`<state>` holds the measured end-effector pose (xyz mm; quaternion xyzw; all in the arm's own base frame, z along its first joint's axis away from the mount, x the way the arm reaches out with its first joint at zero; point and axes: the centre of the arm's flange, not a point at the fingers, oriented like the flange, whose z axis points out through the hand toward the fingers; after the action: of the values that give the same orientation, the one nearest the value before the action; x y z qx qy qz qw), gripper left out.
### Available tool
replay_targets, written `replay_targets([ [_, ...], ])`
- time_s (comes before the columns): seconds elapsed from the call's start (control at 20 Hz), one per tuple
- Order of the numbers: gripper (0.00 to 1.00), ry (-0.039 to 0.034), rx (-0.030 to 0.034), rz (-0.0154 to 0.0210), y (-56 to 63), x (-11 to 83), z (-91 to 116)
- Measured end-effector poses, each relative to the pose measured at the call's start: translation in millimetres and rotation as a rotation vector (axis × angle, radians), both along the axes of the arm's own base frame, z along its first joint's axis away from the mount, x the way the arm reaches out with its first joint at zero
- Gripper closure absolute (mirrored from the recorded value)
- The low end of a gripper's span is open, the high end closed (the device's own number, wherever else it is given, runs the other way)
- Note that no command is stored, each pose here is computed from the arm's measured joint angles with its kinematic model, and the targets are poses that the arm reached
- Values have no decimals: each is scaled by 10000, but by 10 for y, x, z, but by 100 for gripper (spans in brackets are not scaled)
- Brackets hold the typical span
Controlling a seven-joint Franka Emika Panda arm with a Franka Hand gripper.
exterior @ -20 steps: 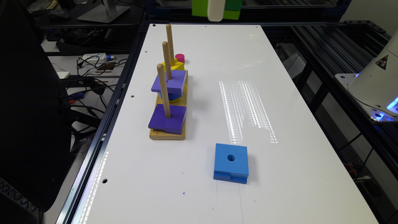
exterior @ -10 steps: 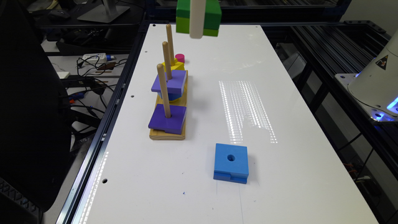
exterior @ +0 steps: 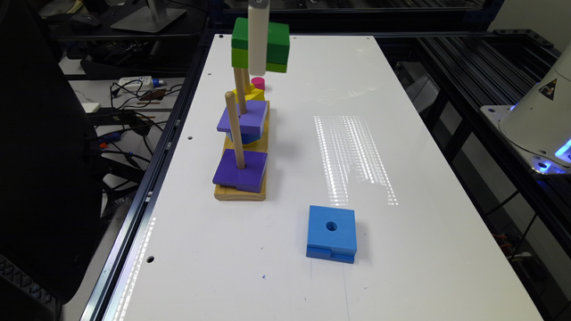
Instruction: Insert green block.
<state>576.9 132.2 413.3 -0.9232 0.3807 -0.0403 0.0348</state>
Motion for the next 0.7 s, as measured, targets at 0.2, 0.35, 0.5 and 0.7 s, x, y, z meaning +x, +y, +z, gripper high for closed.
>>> replay_targets([
  [0.2,100,19,3,3,-35,105,-75],
  [0.35,100,45,-1,10,-54,178,-126],
  [0.5,100,65,-6,16,-69,233,-165],
  [0.7,100,85,-21,23,-86,282,-205],
])
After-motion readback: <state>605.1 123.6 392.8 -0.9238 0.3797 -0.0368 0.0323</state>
